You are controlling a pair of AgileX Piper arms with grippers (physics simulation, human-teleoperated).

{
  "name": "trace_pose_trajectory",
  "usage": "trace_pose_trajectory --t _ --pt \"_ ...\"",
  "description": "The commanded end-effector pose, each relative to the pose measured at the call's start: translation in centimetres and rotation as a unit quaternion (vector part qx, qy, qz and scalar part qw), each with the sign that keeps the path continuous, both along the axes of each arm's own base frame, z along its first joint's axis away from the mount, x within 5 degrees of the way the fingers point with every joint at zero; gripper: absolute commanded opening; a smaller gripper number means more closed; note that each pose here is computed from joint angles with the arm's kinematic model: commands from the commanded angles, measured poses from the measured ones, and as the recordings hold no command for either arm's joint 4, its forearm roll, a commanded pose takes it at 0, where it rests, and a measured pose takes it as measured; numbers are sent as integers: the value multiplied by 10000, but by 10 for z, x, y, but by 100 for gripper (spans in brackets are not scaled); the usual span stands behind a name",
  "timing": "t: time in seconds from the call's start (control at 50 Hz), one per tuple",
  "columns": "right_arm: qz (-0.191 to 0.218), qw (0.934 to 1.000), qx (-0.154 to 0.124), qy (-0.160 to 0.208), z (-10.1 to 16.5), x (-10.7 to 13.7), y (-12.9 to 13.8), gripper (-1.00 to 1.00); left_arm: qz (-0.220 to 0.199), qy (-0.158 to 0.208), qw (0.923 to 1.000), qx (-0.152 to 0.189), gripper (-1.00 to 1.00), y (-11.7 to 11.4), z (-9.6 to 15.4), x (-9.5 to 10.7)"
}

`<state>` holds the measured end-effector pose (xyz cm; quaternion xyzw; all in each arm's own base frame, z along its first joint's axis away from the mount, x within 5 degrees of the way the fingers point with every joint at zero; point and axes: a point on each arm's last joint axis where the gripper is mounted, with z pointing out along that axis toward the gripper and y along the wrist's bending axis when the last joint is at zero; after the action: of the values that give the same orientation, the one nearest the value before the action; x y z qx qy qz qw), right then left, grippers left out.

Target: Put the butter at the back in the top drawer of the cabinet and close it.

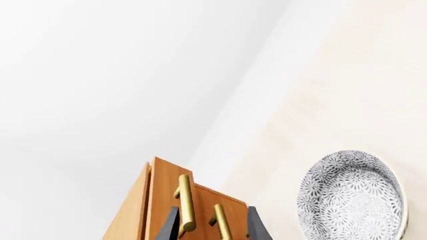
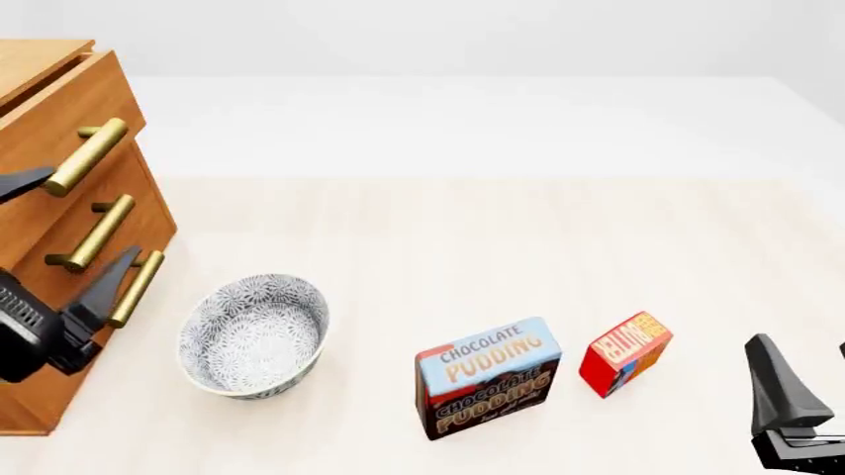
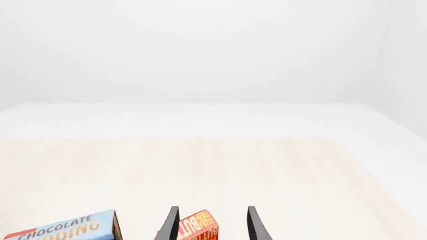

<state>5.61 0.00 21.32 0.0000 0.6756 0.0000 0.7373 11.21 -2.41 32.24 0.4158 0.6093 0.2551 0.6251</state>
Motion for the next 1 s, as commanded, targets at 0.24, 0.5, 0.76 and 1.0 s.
trace_pose_trajectory --t 0.24,0.5,0.76,1.0 --pt "0 10000 0 0 0 0 0 100 132 -8 9984 554 100 1 4 17" --pt "0 10000 0 0 0 0 0 100 167 -49 9975 684 100 1 10 24" --pt "0 10000 0 0 0 0 0 100 328 42 9961 822 100 6 5 31" --pt "0 10000 0 0 0 0 0 100 521 173 9950 834 100 11 -2 37"
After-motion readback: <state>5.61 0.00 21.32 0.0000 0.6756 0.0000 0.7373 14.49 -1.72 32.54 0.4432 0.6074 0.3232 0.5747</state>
